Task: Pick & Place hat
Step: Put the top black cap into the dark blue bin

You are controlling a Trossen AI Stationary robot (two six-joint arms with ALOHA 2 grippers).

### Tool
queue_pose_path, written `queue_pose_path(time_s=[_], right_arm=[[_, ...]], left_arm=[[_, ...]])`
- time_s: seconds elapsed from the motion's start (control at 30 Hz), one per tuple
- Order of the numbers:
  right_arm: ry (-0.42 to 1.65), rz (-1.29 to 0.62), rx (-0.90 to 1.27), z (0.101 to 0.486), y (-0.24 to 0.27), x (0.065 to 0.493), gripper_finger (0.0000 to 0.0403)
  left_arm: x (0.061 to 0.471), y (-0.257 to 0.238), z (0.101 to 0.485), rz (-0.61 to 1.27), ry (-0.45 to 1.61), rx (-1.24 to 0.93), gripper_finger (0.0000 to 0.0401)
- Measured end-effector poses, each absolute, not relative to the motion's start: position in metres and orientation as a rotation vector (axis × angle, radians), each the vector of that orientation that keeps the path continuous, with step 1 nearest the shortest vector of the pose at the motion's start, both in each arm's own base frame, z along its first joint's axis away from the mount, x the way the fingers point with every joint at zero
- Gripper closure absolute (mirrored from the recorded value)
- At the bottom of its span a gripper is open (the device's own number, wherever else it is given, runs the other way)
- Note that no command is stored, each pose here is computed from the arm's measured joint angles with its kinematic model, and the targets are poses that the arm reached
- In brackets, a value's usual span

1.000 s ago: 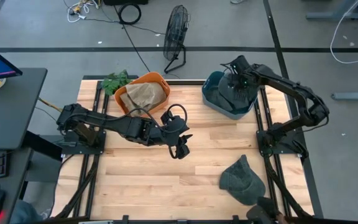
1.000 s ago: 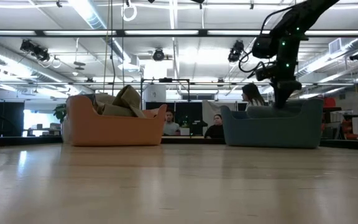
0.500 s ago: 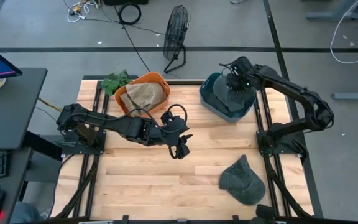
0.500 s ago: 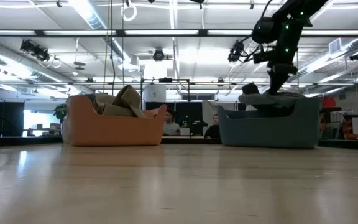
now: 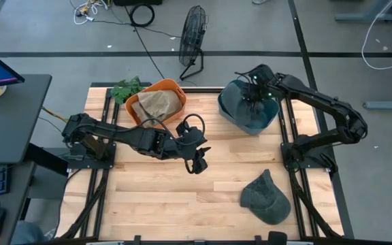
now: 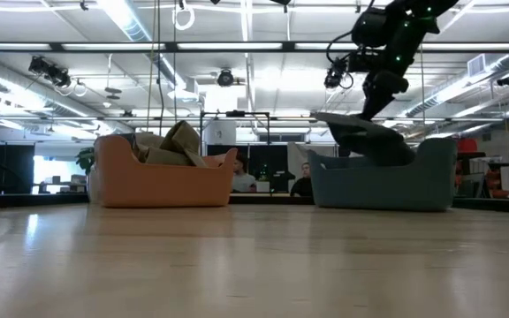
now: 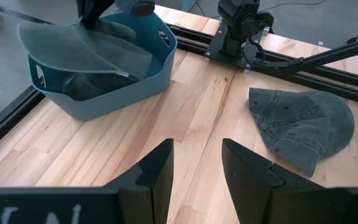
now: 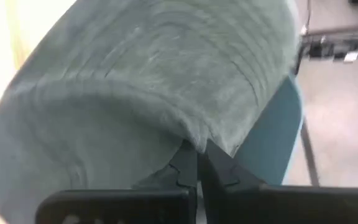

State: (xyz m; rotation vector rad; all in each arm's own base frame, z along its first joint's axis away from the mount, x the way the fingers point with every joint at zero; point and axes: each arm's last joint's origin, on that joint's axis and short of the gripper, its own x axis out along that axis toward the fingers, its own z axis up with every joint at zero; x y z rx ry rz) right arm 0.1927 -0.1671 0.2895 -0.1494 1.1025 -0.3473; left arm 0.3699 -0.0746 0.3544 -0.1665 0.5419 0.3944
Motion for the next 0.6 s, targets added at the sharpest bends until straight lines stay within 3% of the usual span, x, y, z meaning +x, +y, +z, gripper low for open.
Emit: queue_pose_path(time_s=[0.43,0.6], right_arm=[[1.326,-0.414,-0.247,0.278,-0.177,0.183,0.0403],[1.346,-0.328,-0.262,0.27,-0.182,0.186,0.0402]], left_arm=[[0.37,-0.075,0.354,0.394,0.543,-0.165,0.0262],[0.37,-0.075,0.354,0.394,0.543,-0.165,0.0262]])
